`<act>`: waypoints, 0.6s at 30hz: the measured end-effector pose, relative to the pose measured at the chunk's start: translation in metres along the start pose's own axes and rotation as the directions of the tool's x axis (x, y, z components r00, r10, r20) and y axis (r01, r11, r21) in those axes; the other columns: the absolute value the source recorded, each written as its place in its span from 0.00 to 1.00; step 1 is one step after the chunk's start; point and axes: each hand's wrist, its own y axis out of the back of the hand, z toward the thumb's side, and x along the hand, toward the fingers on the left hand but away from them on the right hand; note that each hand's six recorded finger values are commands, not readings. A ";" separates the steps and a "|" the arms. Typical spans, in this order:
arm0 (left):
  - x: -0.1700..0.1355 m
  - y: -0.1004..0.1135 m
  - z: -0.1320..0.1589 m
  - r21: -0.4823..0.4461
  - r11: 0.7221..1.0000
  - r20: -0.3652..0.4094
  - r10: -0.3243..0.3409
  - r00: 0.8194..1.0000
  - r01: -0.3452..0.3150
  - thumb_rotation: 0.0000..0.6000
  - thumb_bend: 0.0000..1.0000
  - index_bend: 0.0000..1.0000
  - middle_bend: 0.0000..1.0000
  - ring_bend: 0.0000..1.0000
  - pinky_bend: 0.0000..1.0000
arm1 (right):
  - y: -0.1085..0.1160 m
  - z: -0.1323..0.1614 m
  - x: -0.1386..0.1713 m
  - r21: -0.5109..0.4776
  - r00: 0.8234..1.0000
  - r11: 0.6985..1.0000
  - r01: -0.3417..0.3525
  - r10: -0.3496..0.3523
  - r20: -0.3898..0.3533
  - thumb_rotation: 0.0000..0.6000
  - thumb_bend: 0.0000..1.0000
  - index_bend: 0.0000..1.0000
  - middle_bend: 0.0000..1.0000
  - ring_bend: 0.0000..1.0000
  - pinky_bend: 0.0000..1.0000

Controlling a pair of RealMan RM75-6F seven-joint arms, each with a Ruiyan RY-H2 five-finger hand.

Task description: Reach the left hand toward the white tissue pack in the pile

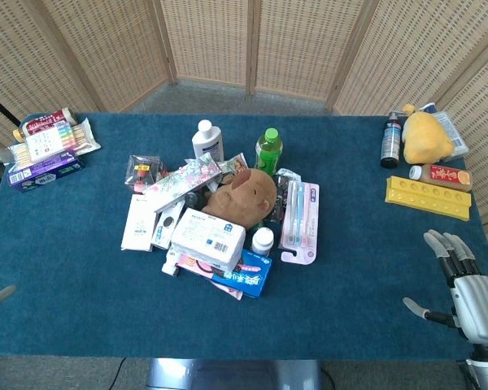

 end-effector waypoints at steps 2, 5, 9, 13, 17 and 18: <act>0.000 -0.002 -0.001 0.000 1.000 0.000 -0.010 1.000 0.010 1.00 0.00 0.00 0.00 0.00 0.00 | 0.000 0.000 0.000 -0.001 1.000 1.000 -0.001 0.001 0.001 1.00 0.00 0.00 0.00 0.00 0.00; 0.001 -0.005 -0.001 0.006 1.000 0.003 -0.020 1.000 0.020 1.00 0.00 0.00 0.00 0.00 0.00 | 0.000 0.000 0.000 -0.002 1.000 1.000 -0.002 0.002 0.000 1.00 0.00 0.00 0.00 0.00 0.00; 0.005 -0.008 0.005 0.009 1.000 0.040 -0.027 0.999 0.027 1.00 0.00 0.00 0.00 0.00 0.00 | 0.002 0.001 0.000 -0.003 1.000 1.000 0.006 -0.006 -0.001 1.00 0.00 0.00 0.00 0.00 0.00; 0.014 -0.015 0.024 0.020 1.000 0.154 -0.025 0.988 0.022 1.00 0.00 0.00 0.00 0.00 0.00 | 0.002 0.000 0.000 -0.001 1.000 1.000 0.006 -0.006 0.004 1.00 0.00 0.00 0.00 0.00 0.00; 0.027 -0.025 0.060 0.068 0.997 0.322 -0.053 0.945 0.033 1.00 0.00 0.00 0.00 0.00 0.00 | 0.003 0.000 -0.001 0.000 1.000 1.000 0.011 -0.011 0.003 1.00 0.00 0.00 0.00 0.00 0.00; 0.030 -0.027 0.070 0.084 0.996 0.357 -0.065 0.932 0.037 1.00 0.00 0.00 0.00 0.00 0.00 | 0.004 0.000 -0.001 0.000 1.000 1.000 0.013 -0.013 0.004 1.00 0.00 0.00 0.00 0.00 0.00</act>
